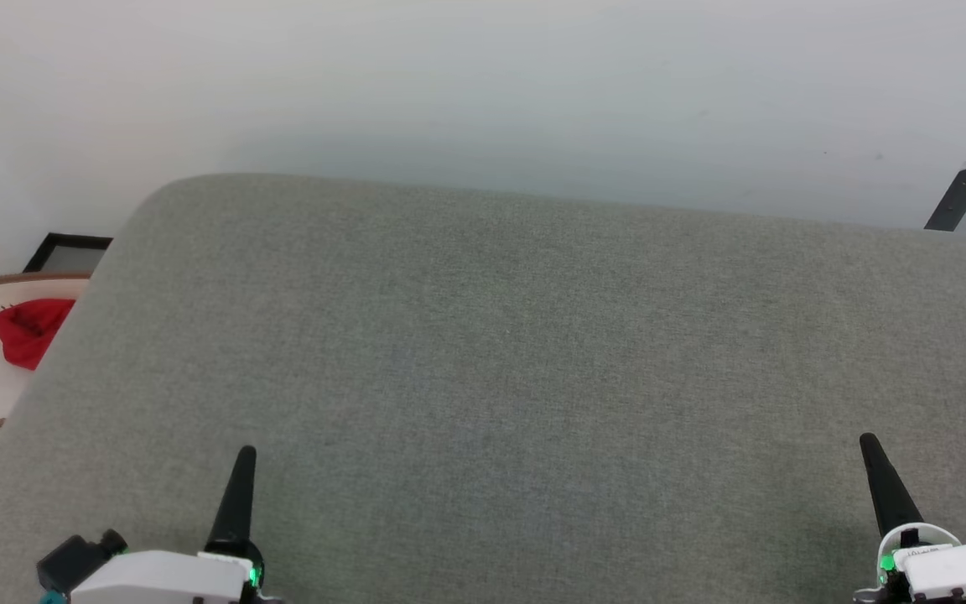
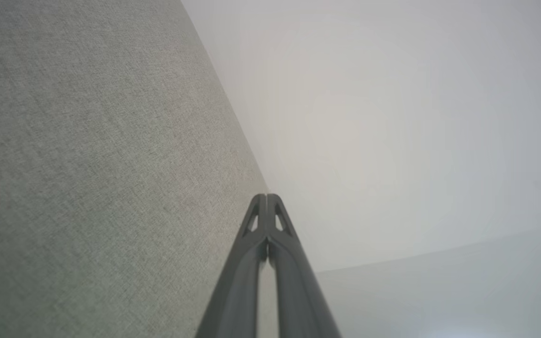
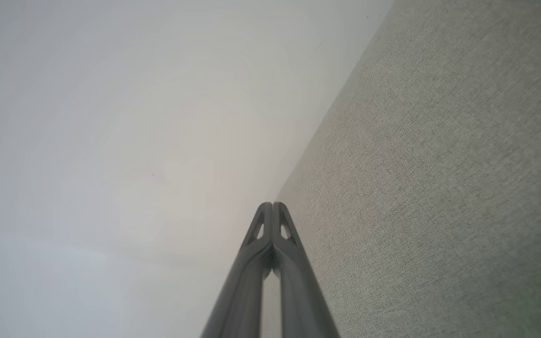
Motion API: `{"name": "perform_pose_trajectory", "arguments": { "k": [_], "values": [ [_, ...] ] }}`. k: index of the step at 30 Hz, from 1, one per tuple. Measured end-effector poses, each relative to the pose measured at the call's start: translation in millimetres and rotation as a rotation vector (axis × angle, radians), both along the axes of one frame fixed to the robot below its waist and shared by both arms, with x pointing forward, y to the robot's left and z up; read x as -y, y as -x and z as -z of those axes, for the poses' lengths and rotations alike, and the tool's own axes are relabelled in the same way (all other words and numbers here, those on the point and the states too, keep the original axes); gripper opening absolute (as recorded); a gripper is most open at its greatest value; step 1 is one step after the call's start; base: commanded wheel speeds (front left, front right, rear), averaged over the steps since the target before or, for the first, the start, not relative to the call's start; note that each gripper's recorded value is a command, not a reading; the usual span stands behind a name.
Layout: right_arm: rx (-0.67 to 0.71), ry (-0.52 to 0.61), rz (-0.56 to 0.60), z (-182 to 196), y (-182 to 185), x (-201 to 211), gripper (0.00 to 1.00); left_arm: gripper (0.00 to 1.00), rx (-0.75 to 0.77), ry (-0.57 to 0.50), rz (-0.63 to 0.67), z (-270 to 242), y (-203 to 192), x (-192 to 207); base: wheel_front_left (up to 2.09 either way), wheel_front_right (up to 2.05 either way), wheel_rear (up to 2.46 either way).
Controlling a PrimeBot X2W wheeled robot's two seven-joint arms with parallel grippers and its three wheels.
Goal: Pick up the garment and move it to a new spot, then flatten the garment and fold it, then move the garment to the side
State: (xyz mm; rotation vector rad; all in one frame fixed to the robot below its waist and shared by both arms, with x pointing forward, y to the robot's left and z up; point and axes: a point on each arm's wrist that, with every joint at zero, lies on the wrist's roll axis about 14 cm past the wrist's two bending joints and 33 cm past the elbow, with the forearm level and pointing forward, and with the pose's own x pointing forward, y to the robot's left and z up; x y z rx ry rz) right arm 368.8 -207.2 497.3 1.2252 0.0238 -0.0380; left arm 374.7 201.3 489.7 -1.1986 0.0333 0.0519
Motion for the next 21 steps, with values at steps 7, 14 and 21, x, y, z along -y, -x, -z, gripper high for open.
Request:
{"name": "perform_pose_trajectory", "arguments": {
  "k": [7,14,21],
  "values": [
    [0.008,-0.056,0.000,-2.0,-4.0,-1.0,0.00,0.00,0.004,0.062,0.001,-1.8,-2.4,0.3,0.00,0.00,0.00],
    [0.010,-0.109,-0.001,-2.0,-6.5,-2.3,0.00,0.00,0.011,0.122,0.003,-4.3,-4.8,1.0,0.00,0.00,0.00],
    [0.014,-0.163,-0.004,-2.9,-9.3,-3.8,0.00,0.00,0.016,0.179,0.004,-5.9,-6.4,1.3,0.00,0.00,0.00]
  ]
}}
